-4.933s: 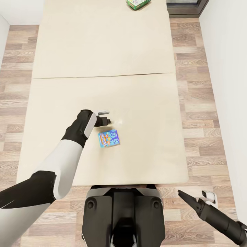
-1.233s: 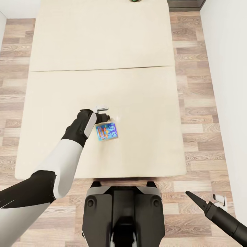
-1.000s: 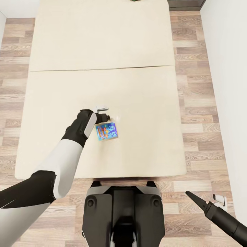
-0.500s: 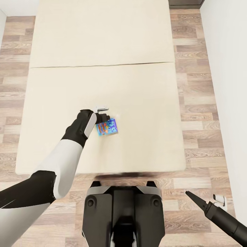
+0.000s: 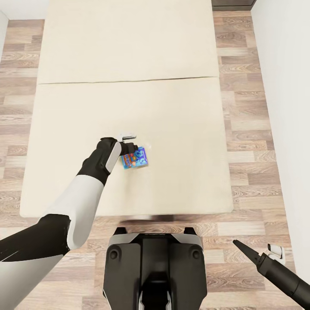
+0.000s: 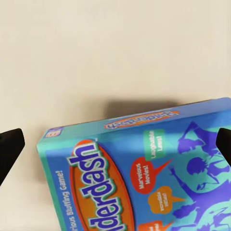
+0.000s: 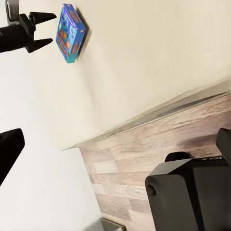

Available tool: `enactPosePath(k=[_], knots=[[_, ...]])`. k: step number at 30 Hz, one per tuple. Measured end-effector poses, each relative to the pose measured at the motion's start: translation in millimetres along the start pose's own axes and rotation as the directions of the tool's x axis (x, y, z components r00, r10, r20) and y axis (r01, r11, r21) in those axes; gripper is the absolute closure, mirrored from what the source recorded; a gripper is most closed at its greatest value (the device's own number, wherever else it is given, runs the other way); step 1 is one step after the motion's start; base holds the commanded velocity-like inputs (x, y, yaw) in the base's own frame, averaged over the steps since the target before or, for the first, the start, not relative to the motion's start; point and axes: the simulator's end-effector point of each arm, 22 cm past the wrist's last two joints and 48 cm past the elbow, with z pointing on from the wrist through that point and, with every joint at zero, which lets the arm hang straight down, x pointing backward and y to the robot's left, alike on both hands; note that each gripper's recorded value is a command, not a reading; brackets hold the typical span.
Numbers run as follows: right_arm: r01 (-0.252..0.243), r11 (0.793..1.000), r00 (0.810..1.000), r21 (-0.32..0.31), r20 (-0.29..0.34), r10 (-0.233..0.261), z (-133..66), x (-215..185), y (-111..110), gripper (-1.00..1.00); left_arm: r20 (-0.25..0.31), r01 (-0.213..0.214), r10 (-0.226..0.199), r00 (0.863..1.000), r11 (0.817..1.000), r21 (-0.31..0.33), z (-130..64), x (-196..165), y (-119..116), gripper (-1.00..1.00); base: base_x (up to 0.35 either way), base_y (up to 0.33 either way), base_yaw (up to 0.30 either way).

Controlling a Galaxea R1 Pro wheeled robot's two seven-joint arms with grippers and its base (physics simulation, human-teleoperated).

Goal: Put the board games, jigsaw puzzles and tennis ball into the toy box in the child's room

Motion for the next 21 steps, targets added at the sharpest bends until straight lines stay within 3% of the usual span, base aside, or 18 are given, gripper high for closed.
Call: enactPosePath(k=[13, 21], knots=[[0.0, 1.0, 1.0, 0.0, 0.001, 0.0, 0.0, 0.0, 0.0, -1.0, 0.004, 0.001, -0.001, 1.0, 1.0, 0.001, -1.1, -2.2, -0.3, -1.0, 0.0, 0.0, 0.0], [0.0, 1.0, 1.0, 0.0, 0.001, 0.0, 0.1, 0.1, 0.0, -1.0, 0.051, 0.01, -0.01, 0.999, 1.0, 0.003, -4.1, -16.3, -0.6, -1.0, 0.0, 0.0, 0.0]])
